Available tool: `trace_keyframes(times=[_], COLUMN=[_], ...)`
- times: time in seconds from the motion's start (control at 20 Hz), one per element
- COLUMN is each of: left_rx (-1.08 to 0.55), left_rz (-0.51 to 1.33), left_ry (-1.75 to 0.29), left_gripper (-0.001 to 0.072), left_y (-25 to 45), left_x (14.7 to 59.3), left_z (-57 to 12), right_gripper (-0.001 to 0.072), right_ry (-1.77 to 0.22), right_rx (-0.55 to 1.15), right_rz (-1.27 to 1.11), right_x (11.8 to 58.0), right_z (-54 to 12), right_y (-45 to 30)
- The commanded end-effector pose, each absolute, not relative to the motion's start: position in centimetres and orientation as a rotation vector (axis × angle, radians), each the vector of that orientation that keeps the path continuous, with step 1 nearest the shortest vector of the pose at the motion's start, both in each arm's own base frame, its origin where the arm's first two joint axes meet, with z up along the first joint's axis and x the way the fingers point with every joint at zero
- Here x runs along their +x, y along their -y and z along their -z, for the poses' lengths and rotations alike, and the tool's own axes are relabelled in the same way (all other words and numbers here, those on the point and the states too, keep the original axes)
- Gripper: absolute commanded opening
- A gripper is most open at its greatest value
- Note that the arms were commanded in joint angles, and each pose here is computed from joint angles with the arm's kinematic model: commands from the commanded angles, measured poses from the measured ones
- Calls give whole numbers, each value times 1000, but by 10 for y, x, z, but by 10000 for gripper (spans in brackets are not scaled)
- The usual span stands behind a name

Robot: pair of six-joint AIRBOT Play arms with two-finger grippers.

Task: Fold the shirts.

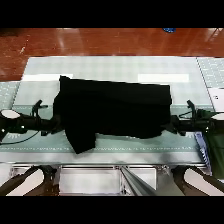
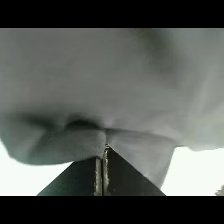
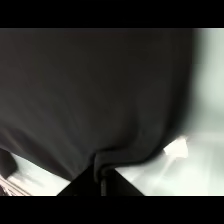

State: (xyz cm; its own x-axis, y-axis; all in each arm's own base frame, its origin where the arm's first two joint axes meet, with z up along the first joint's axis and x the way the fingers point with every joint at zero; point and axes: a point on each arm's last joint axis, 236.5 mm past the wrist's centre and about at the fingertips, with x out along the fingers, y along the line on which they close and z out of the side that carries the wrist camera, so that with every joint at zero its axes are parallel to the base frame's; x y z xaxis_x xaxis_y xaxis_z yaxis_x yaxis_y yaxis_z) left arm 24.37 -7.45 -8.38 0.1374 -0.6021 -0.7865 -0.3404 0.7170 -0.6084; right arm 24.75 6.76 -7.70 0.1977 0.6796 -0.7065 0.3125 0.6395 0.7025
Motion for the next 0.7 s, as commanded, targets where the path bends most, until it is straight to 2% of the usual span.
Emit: trace_keyframes(times=[0.0,0.1,0.25,0.65], left_rx=[-791,-750,-716,-749], left_rz=[285,311,375,386], left_ry=[-1336,-1243,-1254,-1268], left_gripper=[19,19,19,19], left_y=[64,59,62,77], left_x=[289,324,359,483], left_z=[39,9,-5,6], right_gripper=[23,22,22,22], right_ry=[-1287,-1231,-1206,-1126], right_rx=[866,838,754,896], right_rz=[-338,-279,-178,-240], right_x=[285,310,333,402], right_z=[42,27,18,13], right_y=[-59,-41,-10,-5])
